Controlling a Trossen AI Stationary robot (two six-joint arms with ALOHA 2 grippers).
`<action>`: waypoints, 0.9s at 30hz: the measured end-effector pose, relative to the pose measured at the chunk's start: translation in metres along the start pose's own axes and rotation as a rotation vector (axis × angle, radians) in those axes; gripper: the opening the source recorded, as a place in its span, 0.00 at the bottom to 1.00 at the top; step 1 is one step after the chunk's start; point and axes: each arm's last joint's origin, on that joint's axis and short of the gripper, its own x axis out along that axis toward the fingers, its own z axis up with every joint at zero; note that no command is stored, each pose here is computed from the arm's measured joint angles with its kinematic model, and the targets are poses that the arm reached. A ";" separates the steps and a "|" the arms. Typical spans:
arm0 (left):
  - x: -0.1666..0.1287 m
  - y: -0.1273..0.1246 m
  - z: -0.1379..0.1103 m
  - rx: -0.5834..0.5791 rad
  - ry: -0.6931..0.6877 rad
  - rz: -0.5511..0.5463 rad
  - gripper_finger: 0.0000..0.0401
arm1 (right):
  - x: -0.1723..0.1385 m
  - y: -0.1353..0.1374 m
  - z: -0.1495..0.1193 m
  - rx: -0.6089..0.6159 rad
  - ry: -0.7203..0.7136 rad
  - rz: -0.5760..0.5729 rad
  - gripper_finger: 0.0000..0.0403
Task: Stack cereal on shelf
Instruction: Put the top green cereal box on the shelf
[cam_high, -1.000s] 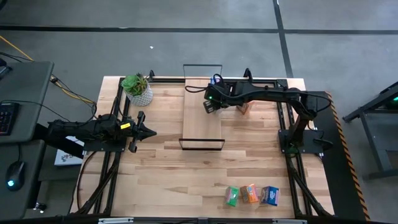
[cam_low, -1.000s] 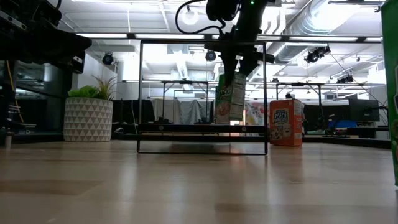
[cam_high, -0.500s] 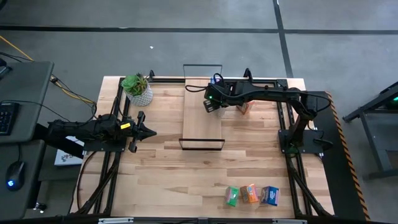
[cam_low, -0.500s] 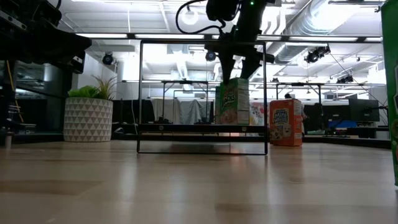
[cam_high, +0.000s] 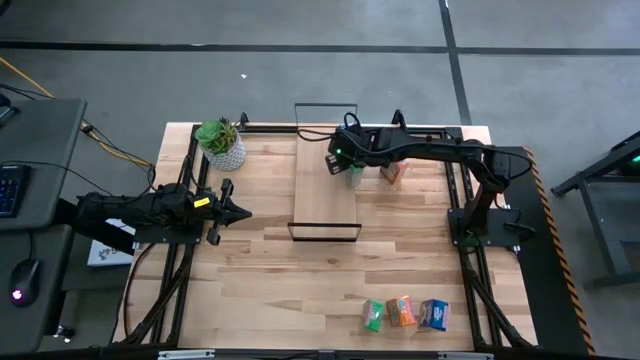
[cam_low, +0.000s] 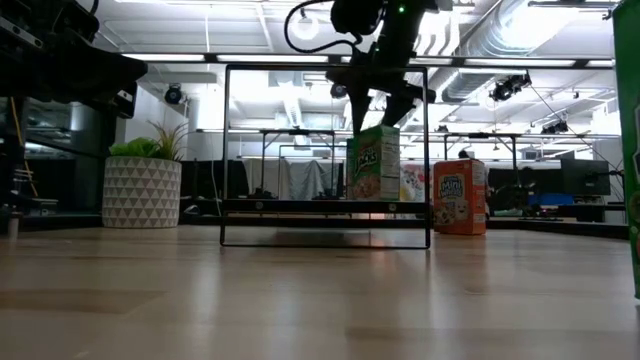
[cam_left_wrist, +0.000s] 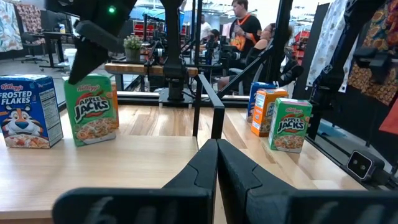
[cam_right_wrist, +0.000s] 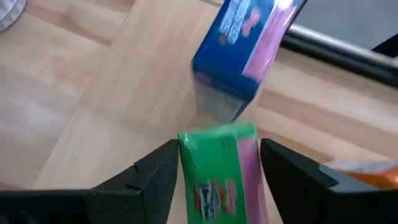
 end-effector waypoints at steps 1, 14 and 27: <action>0.000 0.000 0.000 0.000 0.000 0.000 0.01 | 0.001 -0.001 0.002 -0.007 -0.007 0.003 0.55; 0.000 0.000 0.000 0.000 0.000 0.000 0.01 | -0.025 0.004 0.022 -0.249 -0.063 0.046 0.55; 0.000 0.000 0.000 0.000 0.000 0.000 0.01 | -0.062 0.015 -0.046 -0.606 0.152 -0.069 0.27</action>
